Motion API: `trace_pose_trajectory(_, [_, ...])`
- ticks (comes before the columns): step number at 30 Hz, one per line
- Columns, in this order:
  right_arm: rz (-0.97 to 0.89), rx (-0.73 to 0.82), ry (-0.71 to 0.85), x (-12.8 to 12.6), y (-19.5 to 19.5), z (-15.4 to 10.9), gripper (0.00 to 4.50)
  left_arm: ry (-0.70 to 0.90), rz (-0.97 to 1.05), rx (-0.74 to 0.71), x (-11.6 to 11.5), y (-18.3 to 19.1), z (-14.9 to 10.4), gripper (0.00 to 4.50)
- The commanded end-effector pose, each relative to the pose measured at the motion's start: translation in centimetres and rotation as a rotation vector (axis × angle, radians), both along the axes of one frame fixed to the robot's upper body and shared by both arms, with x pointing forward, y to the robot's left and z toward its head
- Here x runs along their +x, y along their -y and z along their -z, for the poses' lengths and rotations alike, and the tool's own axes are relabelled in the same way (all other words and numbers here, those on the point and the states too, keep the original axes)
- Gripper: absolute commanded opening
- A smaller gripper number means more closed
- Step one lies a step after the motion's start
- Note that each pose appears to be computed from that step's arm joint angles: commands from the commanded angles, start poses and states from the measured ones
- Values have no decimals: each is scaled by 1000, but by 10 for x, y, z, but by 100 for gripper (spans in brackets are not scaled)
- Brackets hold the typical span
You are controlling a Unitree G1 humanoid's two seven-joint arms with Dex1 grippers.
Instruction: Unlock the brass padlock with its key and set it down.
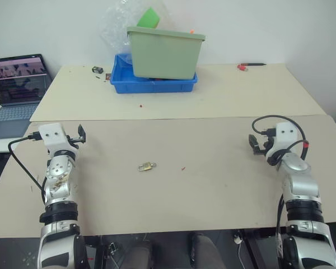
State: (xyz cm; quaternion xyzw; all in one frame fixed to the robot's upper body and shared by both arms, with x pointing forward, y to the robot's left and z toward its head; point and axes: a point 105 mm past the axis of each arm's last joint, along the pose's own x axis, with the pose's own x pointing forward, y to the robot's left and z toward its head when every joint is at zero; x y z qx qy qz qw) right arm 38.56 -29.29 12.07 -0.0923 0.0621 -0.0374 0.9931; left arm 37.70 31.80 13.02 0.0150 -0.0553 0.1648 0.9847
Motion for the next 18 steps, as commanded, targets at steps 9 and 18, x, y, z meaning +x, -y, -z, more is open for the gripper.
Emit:
trace_pose_trajectory(9, [-1346, 64, -222, -111, -201, -39, 450, 91, 333, 82, 10, 48, -41, 443])
trace_pose_trajectory(18, [-1350, -26, -208, -85, -233, -33, 450, 35, 1012, 279, -25, 152, -46, 443])
